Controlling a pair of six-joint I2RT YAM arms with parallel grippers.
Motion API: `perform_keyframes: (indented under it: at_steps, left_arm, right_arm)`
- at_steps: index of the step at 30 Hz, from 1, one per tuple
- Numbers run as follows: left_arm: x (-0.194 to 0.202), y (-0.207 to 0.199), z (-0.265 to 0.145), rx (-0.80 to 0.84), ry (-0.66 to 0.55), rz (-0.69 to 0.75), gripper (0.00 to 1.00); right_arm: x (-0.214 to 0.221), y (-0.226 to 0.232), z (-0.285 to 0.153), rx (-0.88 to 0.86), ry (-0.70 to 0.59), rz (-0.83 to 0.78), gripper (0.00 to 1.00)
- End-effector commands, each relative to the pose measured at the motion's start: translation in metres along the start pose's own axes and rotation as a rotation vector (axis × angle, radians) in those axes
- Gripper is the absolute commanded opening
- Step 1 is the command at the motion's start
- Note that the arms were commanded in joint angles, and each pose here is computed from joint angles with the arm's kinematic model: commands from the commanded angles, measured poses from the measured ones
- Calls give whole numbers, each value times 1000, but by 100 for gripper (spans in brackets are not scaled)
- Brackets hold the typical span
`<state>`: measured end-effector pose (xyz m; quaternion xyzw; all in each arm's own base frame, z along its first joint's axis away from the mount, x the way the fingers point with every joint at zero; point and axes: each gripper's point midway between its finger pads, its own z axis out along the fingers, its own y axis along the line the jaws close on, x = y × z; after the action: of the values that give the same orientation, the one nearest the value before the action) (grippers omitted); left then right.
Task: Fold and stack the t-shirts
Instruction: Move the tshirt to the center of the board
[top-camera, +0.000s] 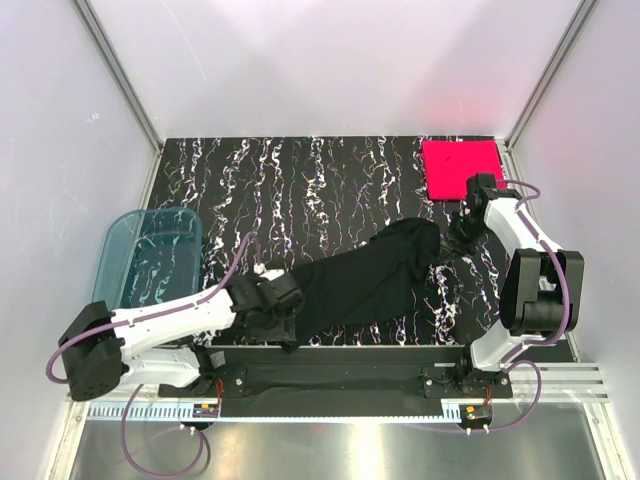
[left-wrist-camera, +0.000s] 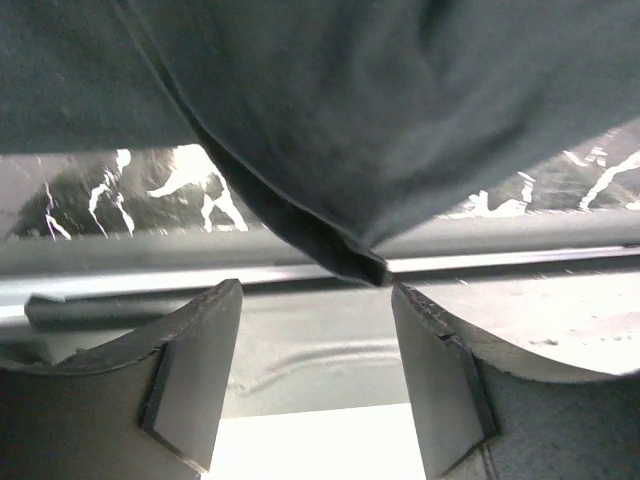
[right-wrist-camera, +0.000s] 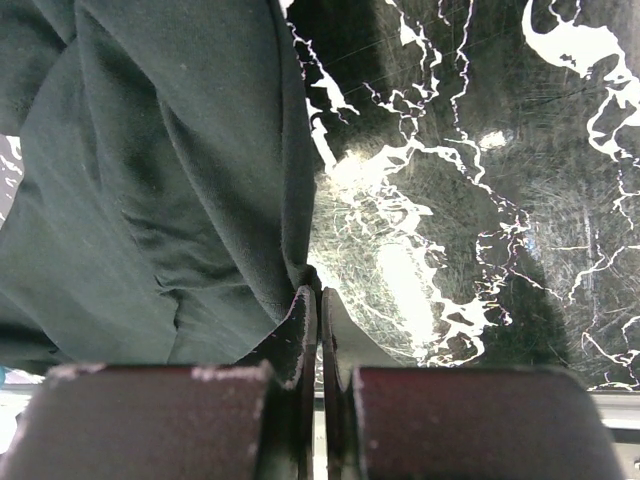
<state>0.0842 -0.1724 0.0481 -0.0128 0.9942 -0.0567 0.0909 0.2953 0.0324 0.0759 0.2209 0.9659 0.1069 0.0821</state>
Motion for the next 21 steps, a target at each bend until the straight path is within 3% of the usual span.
perform_keyframes:
  at_steps: [1, 12, 21]
  left_arm:
    - [-8, -9, -12, -53, -43, -42, 67]
    - [-10, -23, 6, -158, -25, -100, 68]
    - [-7, -22, 16, -185, -8, -180, 56]
  right_arm:
    - [-10, 10, -9, -43, -34, -33, 0]
    - [-10, 9, -14, -39, -42, -48, 0]
    - [-6, 10, -14, -54, -38, -57, 0]
